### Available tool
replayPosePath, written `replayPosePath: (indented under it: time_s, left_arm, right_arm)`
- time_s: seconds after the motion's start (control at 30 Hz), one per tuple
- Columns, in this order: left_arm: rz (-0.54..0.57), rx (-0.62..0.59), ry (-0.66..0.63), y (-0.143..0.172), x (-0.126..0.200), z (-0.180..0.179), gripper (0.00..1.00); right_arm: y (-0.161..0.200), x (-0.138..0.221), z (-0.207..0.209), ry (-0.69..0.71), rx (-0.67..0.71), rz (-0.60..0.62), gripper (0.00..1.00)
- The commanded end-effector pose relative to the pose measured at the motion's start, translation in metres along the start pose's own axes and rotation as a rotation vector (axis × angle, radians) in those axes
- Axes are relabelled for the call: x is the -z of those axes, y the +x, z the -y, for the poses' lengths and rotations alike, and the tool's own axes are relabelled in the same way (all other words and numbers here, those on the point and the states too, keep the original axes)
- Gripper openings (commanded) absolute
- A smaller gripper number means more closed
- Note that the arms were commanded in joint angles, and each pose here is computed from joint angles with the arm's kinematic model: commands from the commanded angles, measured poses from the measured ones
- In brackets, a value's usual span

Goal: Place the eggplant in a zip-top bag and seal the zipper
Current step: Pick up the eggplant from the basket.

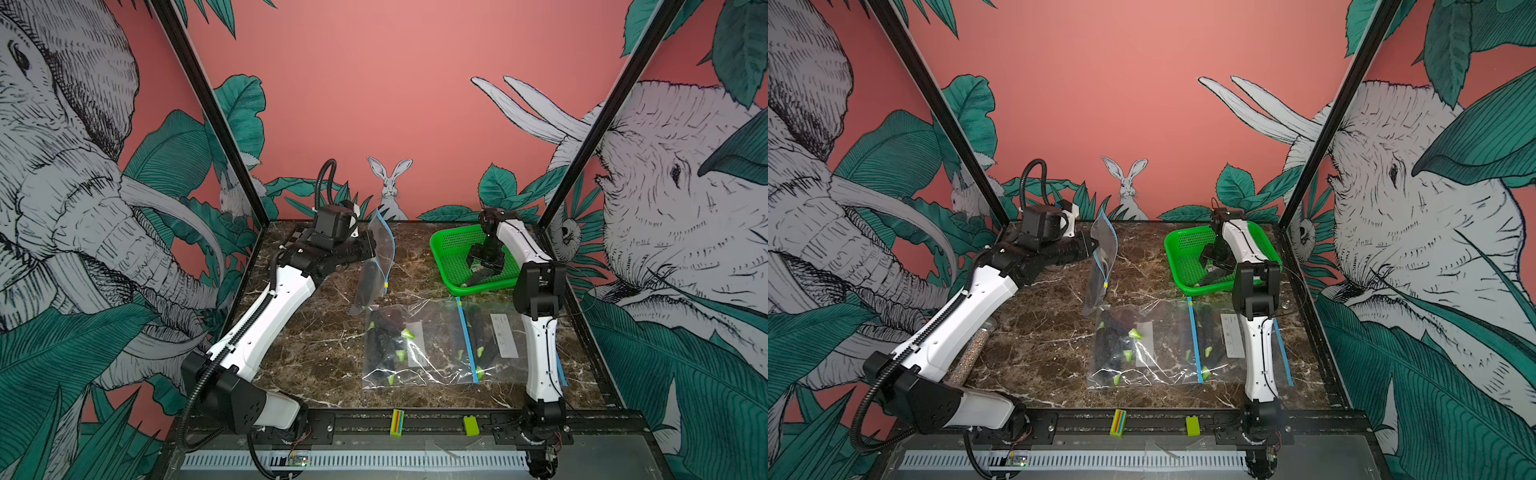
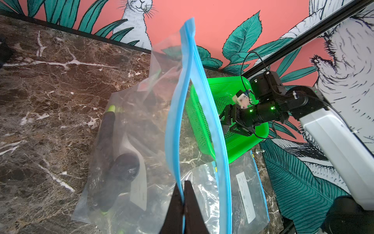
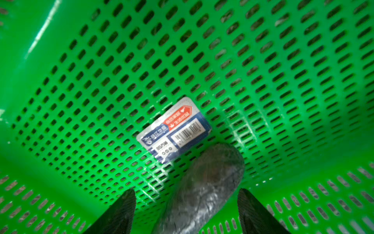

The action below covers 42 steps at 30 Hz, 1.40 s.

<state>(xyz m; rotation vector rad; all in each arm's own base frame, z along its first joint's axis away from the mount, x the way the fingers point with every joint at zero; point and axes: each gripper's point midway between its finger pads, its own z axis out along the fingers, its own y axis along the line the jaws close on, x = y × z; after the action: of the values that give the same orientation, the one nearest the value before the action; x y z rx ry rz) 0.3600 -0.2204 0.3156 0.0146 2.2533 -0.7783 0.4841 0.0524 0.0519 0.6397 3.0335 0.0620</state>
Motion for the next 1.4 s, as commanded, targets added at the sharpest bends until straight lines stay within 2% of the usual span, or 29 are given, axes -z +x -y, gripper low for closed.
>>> replayPosePath:
  time_s: [0.0,0.33,0.43,0.6,0.67,0.87,1.1,1.2,1.37]
  left_arm:
    - [0.029,-0.013,0.024,-0.006,0.007,0.007,0.00]
    - [0.014,-0.011,0.004,-0.007,-0.001,0.004,0.00]
    - [0.011,-0.007,0.002,-0.007,-0.003,0.004,0.00]
    - [0.005,-0.005,-0.001,-0.006,-0.004,0.003,0.00]
    - [0.006,-0.004,-0.004,-0.006,-0.003,0.003,0.00]
    - [0.010,-0.010,-0.016,-0.008,0.001,0.001,0.00]
    - [0.012,-0.014,-0.021,-0.009,0.003,0.002,0.00]
    - [0.014,-0.010,-0.020,-0.009,0.004,0.003,0.00]
    - [0.020,0.001,-0.006,-0.011,0.006,0.006,0.00]
  right_arm:
    - [-0.007,-0.006,0.002,-0.001,0.001,0.010,0.74]
    - [-0.013,-0.024,-0.006,-0.042,-0.009,0.001,0.58]
    - [-0.014,-0.027,-0.009,-0.057,-0.014,0.005,0.56]
    - [-0.022,-0.018,-0.013,-0.082,-0.012,0.058,0.36]
    - [-0.027,-0.008,-0.015,-0.100,-0.008,0.093,0.33]
    - [-0.036,0.062,-0.028,-0.217,0.001,0.238,0.20]
    - [-0.030,0.173,-0.027,-0.321,0.038,0.463,0.15]
    - [-0.011,0.219,-0.034,-0.385,0.101,0.538,0.14]
    - [0.042,0.293,-0.068,-0.527,0.232,0.710,0.12]
